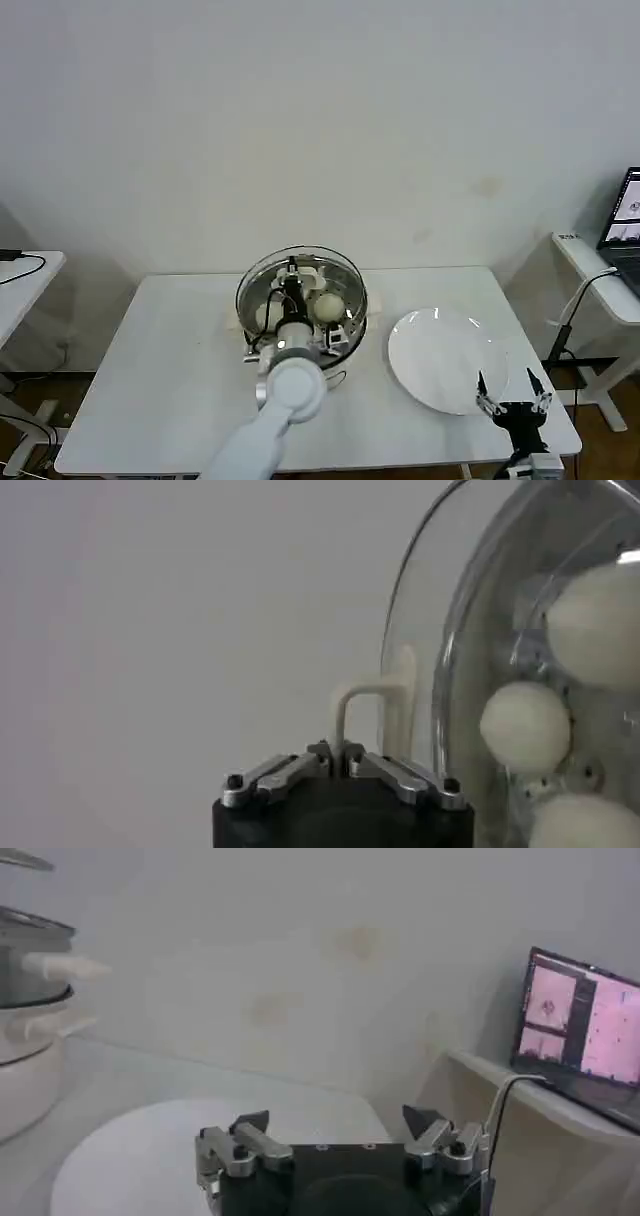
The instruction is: Take steamed baozi put them in steamer then cover it.
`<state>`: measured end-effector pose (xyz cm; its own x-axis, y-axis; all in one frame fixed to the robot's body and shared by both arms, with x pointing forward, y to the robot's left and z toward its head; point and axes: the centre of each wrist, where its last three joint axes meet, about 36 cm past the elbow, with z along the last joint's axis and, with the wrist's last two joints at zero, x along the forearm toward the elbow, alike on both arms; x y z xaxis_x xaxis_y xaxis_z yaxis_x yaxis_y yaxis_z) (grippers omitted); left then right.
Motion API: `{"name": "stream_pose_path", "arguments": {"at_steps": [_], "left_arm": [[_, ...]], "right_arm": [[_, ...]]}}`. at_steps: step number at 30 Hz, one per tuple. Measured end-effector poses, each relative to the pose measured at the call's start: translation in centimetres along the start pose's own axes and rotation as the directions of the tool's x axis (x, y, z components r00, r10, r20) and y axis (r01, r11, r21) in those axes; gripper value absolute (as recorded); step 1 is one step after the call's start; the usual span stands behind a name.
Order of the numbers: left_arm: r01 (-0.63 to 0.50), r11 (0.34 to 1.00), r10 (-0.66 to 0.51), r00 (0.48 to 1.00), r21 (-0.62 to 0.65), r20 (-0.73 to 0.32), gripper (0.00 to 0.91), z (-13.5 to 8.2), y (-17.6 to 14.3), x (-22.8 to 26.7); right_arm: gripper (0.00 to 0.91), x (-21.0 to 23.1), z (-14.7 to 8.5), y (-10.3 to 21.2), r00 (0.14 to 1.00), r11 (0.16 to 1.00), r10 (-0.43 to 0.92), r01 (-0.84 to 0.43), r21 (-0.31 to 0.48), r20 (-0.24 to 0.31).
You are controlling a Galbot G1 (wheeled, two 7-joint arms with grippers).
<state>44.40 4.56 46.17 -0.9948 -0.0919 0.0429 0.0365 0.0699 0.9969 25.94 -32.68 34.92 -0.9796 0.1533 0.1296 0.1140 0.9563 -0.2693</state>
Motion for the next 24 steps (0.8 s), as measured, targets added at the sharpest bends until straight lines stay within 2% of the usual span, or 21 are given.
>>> {"name": "stream_pose_path", "arguments": {"at_steps": [11,24], "left_arm": [[-0.021,0.998,0.02,1.0,-0.051,-0.019,0.0,-0.7,-1.8,-0.4],[-0.026,0.998,0.025,0.999,-0.063,-0.026,0.0,-1.3,-2.4,-0.7]], "right_arm": [[0.907,0.0,0.2,0.3,1.0,1.0,-0.009,0.009,0.0,0.001],[0.907,0.0,0.2,0.5,1.0,1.0,-0.015,0.015,-0.002,0.004]]}}
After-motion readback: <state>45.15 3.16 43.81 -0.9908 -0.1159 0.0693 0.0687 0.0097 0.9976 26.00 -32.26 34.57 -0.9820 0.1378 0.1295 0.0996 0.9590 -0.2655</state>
